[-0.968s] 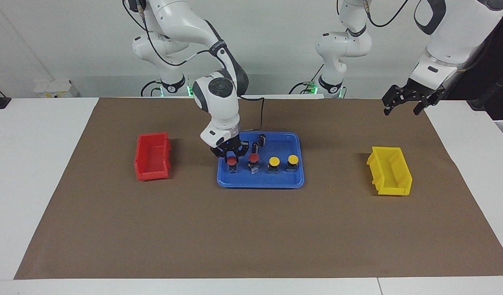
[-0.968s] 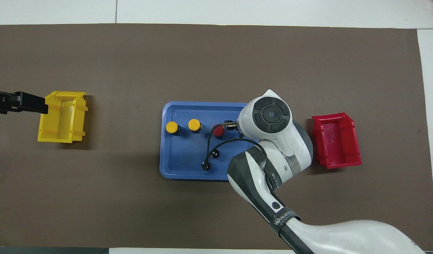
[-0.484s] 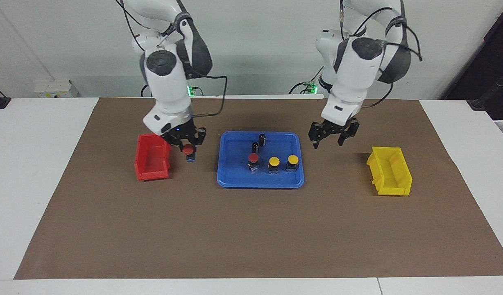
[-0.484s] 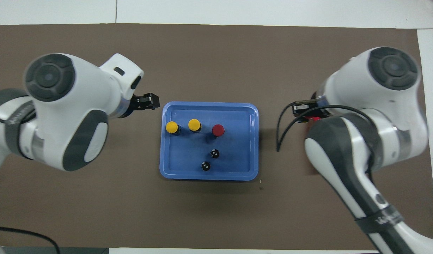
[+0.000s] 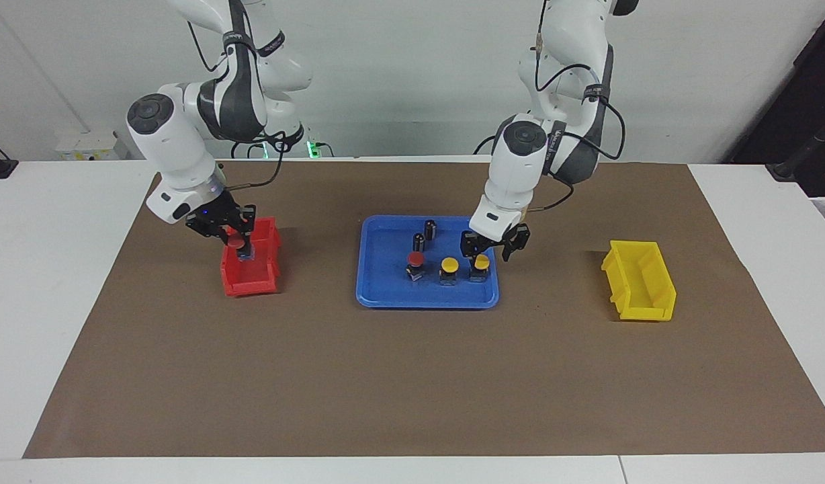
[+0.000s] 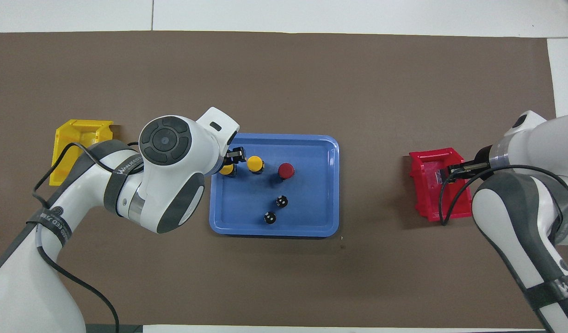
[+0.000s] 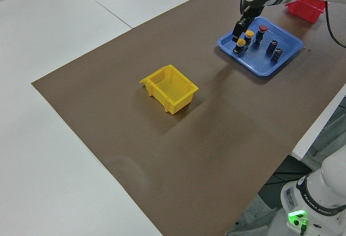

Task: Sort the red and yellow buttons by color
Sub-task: 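Carry the red button to the red bin while the left gripper grasps a yellow button, then carry the yellow button to the yellow bin while the right gripper returns to the tray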

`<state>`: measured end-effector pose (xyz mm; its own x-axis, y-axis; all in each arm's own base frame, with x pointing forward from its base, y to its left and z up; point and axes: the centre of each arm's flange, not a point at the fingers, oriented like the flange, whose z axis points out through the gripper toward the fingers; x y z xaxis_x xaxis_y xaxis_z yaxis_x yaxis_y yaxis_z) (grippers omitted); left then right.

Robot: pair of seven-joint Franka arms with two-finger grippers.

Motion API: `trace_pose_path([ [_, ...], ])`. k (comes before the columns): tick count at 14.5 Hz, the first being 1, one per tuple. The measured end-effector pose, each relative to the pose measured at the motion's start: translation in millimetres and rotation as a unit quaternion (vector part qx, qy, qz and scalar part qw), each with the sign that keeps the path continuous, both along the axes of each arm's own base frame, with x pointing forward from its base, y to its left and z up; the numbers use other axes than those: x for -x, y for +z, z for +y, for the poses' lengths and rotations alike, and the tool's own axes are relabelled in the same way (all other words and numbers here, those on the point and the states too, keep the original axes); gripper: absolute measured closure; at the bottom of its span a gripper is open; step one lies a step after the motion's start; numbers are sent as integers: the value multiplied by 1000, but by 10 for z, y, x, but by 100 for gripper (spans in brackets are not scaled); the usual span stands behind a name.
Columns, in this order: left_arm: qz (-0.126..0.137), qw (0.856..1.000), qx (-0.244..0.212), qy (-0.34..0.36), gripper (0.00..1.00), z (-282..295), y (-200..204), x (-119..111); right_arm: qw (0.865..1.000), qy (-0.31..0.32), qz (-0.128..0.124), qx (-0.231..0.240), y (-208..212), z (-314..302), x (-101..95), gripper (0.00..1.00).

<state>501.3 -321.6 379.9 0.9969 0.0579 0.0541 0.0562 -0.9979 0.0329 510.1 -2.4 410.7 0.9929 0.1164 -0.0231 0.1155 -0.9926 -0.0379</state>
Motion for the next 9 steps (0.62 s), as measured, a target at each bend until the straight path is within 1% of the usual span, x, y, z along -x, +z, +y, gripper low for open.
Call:
trace_pose_path([
  [3, -1, 1000, 2, 2, 18, -95, -34, 76, 1000, 1, -14, 1, -126, -18, 120, 59],
  [4, -5, 1000, 4, 3, 18, -110, -37, 82, 1000, 2, -17, 2, -179, -22, 155, 59],
  [5, -8, 1000, 7, 4, 21, -106, -47, 77, 1000, 5, -22, 2, -255, -27, 193, 59],
  [7, -15, 1000, 11, 7, 22, -86, -83, 54, 999, 7, -36, 4, -425, -31, 278, 59],
  [9, -13, 1000, 9, 8, 22, -75, -162, 48, 999, 12, -37, 4, -530, -32, 340, 59],
])
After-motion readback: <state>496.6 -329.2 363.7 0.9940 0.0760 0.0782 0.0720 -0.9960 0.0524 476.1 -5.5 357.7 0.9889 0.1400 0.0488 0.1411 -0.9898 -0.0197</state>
